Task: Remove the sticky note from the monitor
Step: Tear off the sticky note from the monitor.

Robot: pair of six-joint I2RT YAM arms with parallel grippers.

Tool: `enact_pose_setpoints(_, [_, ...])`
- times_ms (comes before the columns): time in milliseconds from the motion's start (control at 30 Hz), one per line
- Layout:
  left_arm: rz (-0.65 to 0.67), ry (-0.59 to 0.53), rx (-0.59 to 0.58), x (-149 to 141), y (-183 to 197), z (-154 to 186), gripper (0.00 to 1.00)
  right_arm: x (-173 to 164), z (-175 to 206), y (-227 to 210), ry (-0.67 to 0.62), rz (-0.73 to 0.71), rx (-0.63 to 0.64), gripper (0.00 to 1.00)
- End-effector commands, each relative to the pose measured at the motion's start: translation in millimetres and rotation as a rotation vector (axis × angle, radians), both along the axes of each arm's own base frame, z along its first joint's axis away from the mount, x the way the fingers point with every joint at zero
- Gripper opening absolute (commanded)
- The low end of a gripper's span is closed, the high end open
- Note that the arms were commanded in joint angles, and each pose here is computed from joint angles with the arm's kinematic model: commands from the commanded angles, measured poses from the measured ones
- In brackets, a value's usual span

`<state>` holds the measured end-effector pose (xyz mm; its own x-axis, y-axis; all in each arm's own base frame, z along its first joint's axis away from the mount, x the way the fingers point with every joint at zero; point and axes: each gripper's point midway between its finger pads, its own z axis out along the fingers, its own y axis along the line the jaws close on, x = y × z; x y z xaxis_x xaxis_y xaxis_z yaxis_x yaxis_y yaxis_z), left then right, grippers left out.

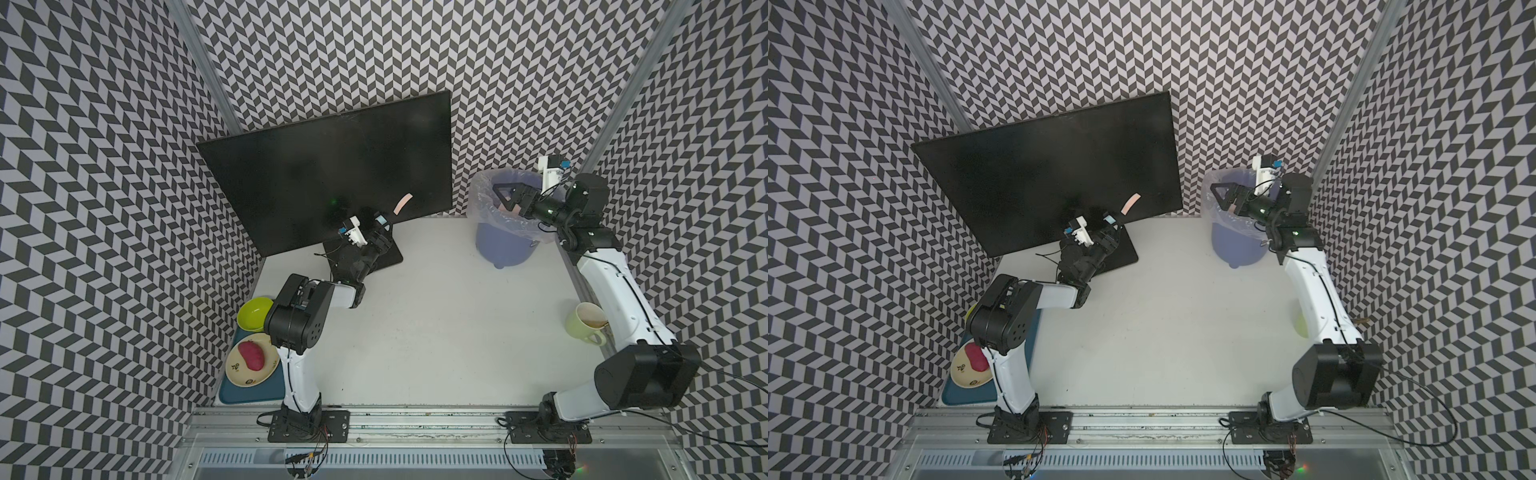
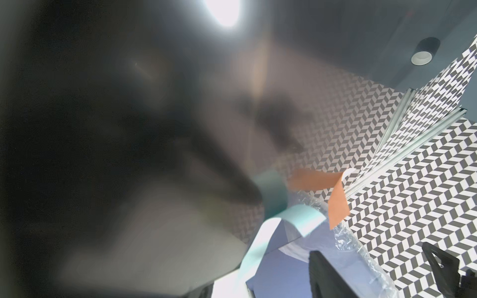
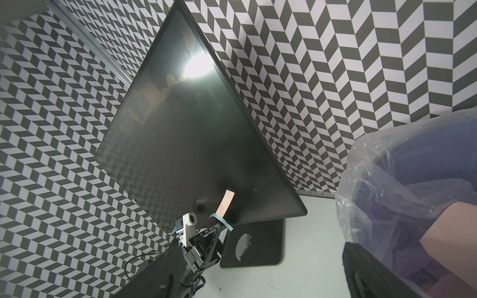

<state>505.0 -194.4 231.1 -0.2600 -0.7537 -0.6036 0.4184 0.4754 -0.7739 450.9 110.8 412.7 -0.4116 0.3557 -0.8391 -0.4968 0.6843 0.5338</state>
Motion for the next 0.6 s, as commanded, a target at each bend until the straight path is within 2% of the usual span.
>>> enact_pose_setpoints(0, [0.0, -0.002, -0.004, 8.9, -2.6, -1.2, 0.59, -9.9, 22.1, 5.2, -0.081, 0.024, 0.008, 0.99])
enact_pose_setpoints(233, [-0.015, 0.004, -0.002, 10.1, -6.3, -2.8, 0.4, -8.8, 18.9, 6.6, -0.075, 0.034, 0.018, 0.99])
enact_pose_setpoints(567, [-0.017, -0.019, -0.003, 6.1, -4.9, 8.7, 0.05, -3.9, 15.1, 7.9, -0.07, 0.045, 0.024, 0.99])
